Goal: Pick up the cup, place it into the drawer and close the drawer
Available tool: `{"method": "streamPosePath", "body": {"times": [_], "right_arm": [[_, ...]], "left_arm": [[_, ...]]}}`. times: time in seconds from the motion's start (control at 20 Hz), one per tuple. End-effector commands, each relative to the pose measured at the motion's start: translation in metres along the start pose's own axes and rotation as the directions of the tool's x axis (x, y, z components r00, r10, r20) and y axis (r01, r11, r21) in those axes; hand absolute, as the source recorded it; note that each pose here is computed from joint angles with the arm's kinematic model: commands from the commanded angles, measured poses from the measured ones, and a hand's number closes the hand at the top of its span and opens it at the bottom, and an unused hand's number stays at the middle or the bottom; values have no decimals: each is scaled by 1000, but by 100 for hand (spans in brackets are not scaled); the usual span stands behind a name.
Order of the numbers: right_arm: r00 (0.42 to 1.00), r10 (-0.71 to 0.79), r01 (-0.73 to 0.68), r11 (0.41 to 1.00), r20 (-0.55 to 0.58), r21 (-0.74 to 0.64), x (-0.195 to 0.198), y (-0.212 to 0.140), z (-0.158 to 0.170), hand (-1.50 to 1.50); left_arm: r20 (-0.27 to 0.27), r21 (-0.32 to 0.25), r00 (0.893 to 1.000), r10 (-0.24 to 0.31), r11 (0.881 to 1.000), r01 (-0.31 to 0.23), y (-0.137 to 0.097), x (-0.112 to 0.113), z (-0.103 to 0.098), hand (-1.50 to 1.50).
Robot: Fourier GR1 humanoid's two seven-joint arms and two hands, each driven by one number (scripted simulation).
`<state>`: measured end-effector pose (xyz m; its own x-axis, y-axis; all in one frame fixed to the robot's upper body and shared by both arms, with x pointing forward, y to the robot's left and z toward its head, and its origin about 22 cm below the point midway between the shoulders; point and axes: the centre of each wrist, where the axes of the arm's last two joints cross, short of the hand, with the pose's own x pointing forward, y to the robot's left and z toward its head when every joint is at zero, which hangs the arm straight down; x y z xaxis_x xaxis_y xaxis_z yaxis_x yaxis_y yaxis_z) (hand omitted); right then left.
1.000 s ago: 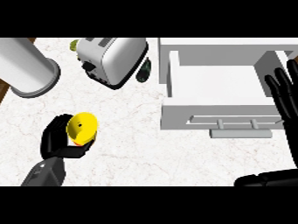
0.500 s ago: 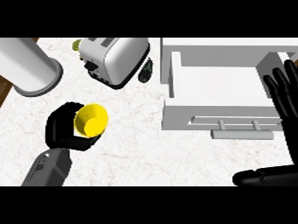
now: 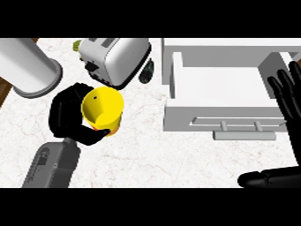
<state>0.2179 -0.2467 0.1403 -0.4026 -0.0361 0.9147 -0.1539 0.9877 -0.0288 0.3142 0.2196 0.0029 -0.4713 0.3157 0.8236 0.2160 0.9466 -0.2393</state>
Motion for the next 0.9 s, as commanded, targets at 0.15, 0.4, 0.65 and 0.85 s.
{"method": "streamPosePath", "body": {"times": [0.15, 0.4, 0.65, 0.85], "right_arm": [[1000, 2, -3, 1000, 3, 22, 11, 6, -2, -150], [1000, 7, -7, 1000, 18, -1, 10, -9, -3, -150], [1000, 0, 0, 1000, 7, -6, -9, 2, -10, -150], [1000, 1, -1, 1000, 5, 0, -2, 10, -10, -150]], "left_arm": [[15, -24, 1000, 18, 1000, -18, -54, 56, -59, 150], [26, -54, 999, -31, 998, 32, -98, 62, -94, 150], [47, -77, 996, -71, 994, 75, -129, 76, -126, 150], [14, -92, 994, -107, 990, 108, -136, 68, -150, 150]]}}
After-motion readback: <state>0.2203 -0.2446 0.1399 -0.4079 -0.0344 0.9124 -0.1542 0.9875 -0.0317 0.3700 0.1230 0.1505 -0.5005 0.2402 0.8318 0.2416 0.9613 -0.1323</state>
